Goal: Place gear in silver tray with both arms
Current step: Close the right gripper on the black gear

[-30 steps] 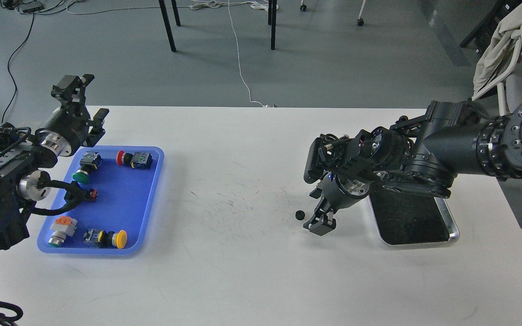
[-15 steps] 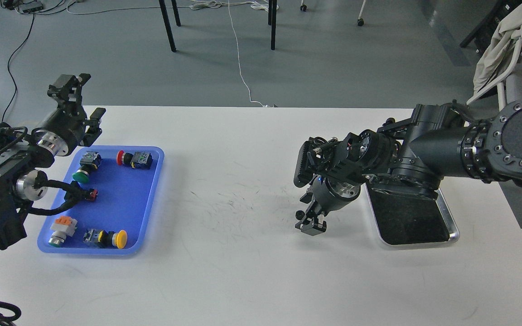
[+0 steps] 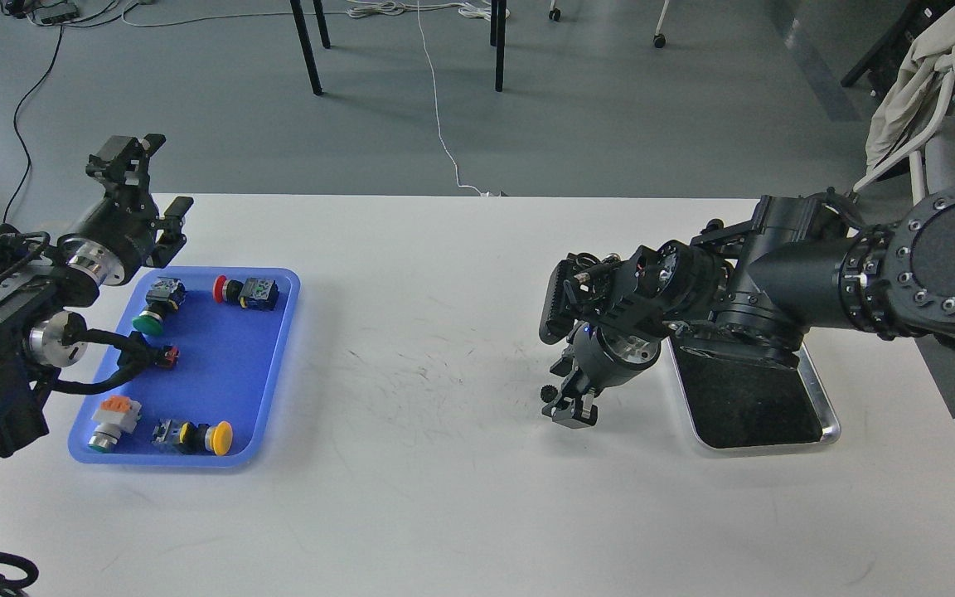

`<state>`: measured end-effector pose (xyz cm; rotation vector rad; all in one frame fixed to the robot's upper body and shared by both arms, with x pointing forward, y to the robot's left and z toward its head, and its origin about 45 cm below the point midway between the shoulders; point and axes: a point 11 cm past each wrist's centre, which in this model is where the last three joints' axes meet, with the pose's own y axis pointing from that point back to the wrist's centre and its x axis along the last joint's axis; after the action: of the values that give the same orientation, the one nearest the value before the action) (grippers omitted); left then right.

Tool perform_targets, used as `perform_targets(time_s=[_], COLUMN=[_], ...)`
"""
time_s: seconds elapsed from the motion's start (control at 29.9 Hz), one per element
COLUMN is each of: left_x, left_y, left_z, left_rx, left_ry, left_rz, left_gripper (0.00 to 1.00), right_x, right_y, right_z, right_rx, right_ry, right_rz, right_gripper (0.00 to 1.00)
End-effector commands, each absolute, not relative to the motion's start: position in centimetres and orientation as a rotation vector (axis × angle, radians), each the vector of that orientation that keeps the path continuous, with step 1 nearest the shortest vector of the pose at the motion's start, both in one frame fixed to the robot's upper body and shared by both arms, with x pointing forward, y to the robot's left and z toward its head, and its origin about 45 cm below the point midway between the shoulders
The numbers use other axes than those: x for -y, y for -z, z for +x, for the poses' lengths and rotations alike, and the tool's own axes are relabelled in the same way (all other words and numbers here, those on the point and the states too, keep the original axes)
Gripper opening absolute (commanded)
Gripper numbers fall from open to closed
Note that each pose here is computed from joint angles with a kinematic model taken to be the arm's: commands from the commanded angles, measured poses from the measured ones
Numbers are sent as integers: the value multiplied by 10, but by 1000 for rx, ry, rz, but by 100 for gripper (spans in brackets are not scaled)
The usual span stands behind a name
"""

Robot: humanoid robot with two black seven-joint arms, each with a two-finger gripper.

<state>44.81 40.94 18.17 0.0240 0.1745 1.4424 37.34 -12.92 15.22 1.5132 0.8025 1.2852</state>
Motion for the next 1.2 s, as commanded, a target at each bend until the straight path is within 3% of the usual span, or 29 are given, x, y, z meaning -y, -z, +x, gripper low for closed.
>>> perform_targets(time_s=[0.0,0.33,0.57,0.8,1.17], left_x=[-409,-409,-408,-407,-407], left_y=[-182,-181,-181,-180,-180], left_z=[448,448,448,448,448], left_rx=[-174,-175,-176,-177,-177], left_ry=[-1441,-1442,-1441,-1439,-1439], left_rz=[22,23,23,22,24], left_gripper=[95,95,95,95,96], right_x=[129,130,132,133,133], right_y=[-152,-150,-148,-147,-153], right_z=[373,372,371,372,378], right_rx=[-805,-806,-809,-808,-794], right_ry=[-1285,-1280,-1274,-1272,-1282], right_rz=[1512,1516,1515,1511,1497], right_gripper=[49,35,30,18,9])
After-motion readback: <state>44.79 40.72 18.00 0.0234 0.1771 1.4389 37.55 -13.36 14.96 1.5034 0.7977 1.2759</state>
